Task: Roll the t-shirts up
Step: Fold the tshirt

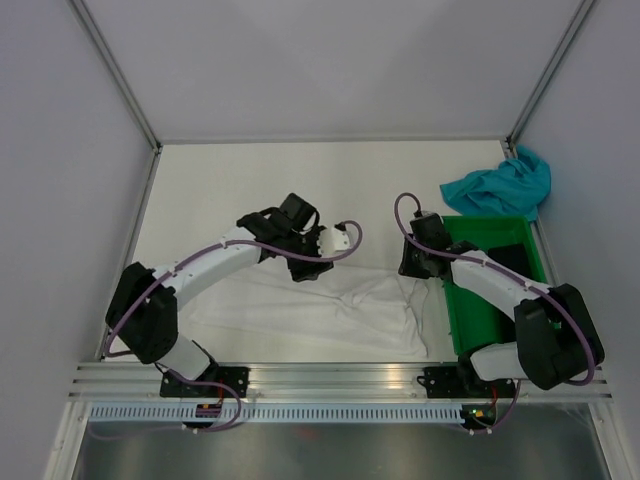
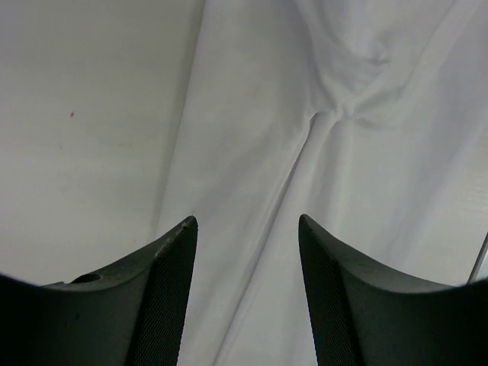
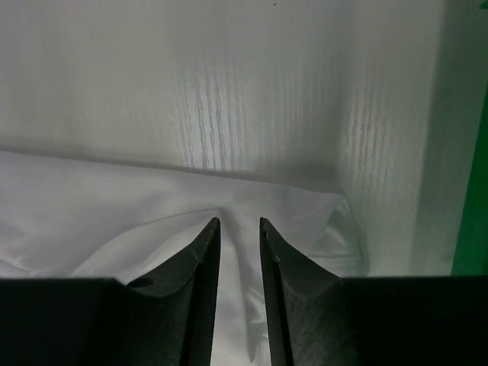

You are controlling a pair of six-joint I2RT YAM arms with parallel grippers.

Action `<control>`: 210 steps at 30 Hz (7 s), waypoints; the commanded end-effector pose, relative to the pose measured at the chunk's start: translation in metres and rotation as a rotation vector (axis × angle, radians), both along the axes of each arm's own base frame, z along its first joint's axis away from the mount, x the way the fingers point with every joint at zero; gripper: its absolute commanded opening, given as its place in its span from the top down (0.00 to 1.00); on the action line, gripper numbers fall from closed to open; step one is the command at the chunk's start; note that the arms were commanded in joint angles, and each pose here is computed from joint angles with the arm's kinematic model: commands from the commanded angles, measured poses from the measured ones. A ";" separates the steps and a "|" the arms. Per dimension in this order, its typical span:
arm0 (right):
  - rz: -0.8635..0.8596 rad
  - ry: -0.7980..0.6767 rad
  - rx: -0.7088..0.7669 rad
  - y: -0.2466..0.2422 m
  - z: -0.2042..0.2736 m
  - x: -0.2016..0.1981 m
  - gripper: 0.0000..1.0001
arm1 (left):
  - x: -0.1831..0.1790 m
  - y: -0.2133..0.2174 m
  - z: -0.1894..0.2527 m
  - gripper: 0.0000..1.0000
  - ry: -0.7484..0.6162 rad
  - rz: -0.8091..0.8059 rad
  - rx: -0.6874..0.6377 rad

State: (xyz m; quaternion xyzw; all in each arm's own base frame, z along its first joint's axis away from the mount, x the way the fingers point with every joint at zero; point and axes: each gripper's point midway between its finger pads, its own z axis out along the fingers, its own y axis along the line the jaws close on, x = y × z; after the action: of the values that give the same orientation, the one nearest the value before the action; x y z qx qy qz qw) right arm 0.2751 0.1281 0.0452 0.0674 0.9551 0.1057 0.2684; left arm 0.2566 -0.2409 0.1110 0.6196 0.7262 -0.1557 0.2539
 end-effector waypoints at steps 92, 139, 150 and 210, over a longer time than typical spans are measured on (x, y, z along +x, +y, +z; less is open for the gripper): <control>0.144 0.055 0.344 0.047 0.036 -0.120 0.93 | -0.092 -0.071 -0.029 0.62 0.045 -0.448 0.004; -0.002 -0.024 -0.024 0.008 0.035 -0.057 1.00 | 0.067 0.234 -0.036 0.62 -0.028 0.821 0.115; -0.029 0.005 -0.099 0.019 -0.013 0.005 1.00 | 0.067 0.267 -0.082 0.62 0.031 0.959 0.151; -0.005 0.163 -0.175 -0.011 -0.056 -0.051 0.99 | 0.041 0.284 -0.003 0.50 -0.108 1.057 0.090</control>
State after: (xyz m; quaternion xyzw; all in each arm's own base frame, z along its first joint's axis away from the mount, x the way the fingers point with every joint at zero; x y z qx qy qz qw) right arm 0.2212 0.1173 0.0107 0.0329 0.9779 0.0082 0.2061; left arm 0.2917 0.0465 0.0852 0.2029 0.9366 0.0641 0.2783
